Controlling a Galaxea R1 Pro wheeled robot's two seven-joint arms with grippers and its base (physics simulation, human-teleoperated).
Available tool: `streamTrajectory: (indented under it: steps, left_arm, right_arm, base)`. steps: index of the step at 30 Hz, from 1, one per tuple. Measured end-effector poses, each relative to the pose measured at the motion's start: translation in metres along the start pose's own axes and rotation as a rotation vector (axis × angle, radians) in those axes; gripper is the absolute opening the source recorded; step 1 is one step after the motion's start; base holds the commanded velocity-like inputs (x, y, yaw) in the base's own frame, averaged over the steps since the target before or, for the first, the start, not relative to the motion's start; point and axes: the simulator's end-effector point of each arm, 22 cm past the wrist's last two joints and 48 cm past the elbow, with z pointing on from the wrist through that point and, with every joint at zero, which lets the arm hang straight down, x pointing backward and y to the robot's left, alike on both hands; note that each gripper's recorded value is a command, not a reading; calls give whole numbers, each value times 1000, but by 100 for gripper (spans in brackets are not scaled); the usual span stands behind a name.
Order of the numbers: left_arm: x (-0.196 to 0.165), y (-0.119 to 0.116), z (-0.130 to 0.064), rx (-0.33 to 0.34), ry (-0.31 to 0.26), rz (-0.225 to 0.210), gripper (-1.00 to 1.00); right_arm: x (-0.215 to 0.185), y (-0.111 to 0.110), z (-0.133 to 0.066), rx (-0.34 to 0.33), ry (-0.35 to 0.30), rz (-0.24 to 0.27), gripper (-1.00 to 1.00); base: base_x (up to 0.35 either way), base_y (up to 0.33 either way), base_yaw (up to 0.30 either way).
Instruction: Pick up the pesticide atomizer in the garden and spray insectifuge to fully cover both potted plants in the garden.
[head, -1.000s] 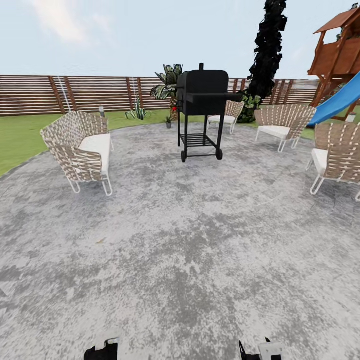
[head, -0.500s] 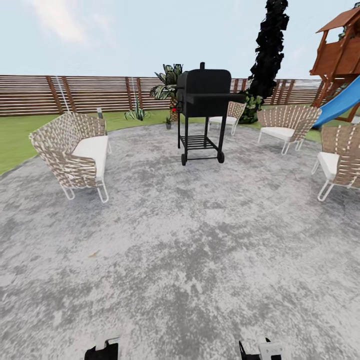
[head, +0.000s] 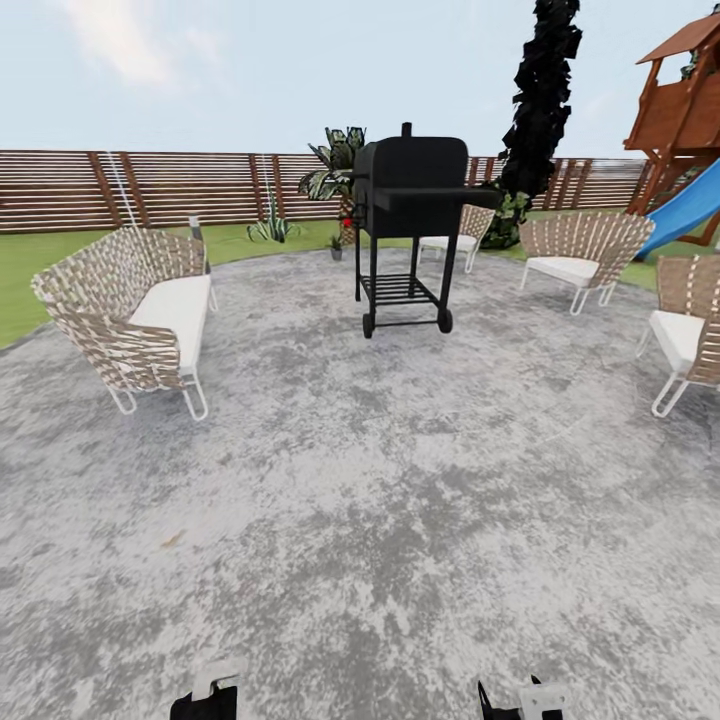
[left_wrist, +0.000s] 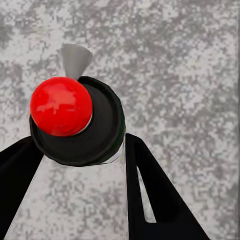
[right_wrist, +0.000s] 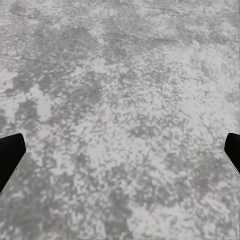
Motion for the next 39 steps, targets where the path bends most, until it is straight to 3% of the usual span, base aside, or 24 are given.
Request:
streamTrajectory:
  steps: [39]
  left_arm:
    - [-1, 4, 0, -4, -1, 1, -100]
  right_arm:
    - [0, 0, 0, 0, 2, 0, 100]
  base:
    - [338, 0, 0]
